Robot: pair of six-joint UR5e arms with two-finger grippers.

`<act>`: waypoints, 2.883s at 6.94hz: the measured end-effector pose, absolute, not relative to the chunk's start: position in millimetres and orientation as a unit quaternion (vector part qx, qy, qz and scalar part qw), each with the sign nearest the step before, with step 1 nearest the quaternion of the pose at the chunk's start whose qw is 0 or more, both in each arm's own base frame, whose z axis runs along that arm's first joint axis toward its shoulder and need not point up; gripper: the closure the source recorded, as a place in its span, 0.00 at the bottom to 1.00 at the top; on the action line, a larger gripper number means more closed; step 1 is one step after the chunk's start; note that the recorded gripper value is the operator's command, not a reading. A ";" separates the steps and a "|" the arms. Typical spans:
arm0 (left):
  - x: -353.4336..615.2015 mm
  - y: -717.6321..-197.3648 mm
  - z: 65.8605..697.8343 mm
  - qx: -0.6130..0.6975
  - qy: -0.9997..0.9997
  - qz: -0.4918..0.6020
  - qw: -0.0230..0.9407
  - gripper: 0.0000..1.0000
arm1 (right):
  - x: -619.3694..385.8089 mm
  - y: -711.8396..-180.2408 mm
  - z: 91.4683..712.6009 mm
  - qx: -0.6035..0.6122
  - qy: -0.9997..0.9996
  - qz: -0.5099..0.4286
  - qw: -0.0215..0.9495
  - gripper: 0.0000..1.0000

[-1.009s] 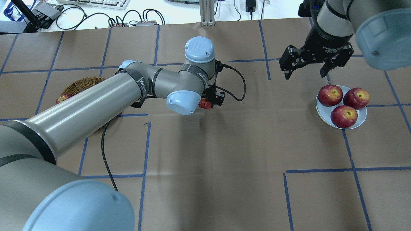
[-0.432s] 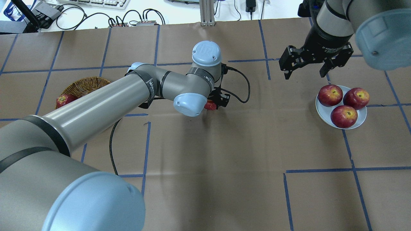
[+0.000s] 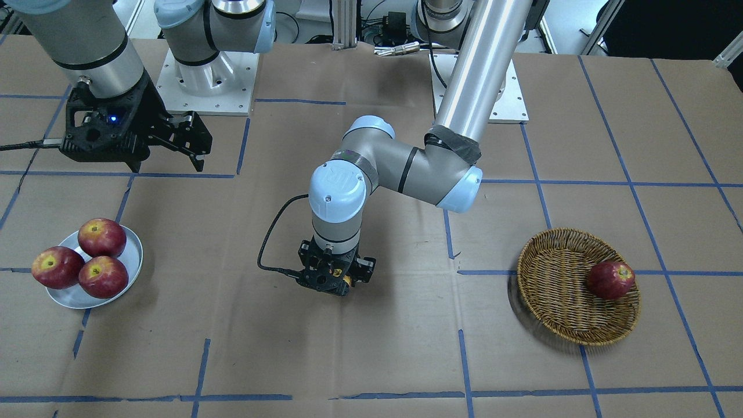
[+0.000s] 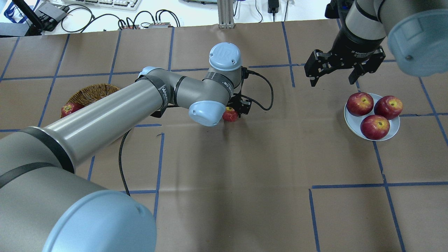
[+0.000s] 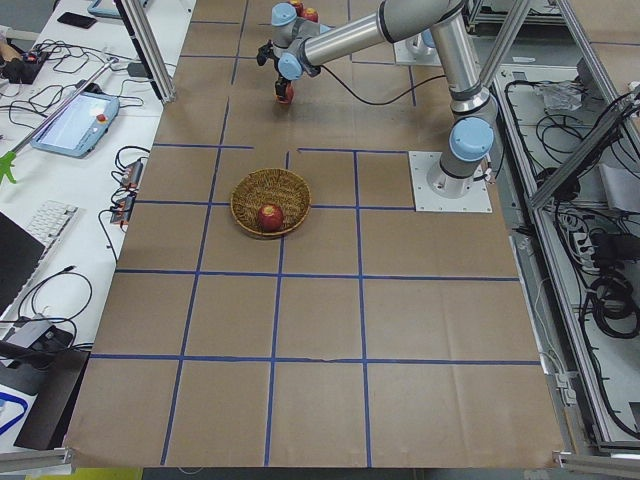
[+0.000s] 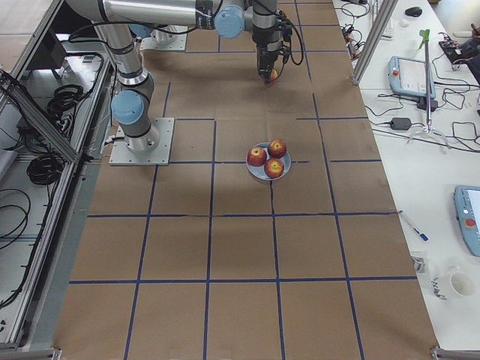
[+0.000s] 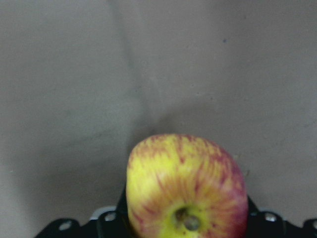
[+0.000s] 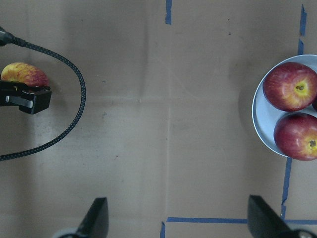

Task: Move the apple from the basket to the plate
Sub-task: 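Set the apple on the table center and raise the left gripper, then grasp the apple with the right gripper while the left gripper returns above the basket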

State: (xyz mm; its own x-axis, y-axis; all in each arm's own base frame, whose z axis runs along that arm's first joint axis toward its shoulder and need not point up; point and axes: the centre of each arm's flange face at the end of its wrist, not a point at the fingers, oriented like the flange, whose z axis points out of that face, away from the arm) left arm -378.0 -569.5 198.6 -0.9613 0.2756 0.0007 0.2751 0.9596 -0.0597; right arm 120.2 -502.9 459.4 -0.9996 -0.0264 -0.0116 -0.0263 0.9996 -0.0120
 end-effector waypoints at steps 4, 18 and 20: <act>-344.7 -587.6 368.8 -0.126 -0.992 -0.001 -0.004 0.01 | 120.2 -503.3 459.0 -0.013 1.000 -0.006 0.006 0.00; -181.6 -450.3 511.4 -0.137 -0.990 -0.044 -0.004 0.01 | 346.5 -538.1 284.6 0.053 0.998 -0.038 0.017 0.00; -181.6 -450.6 511.6 -0.137 -0.990 -0.043 -0.004 0.01 | 362.4 -544.7 238.3 0.056 0.998 -0.035 0.016 0.00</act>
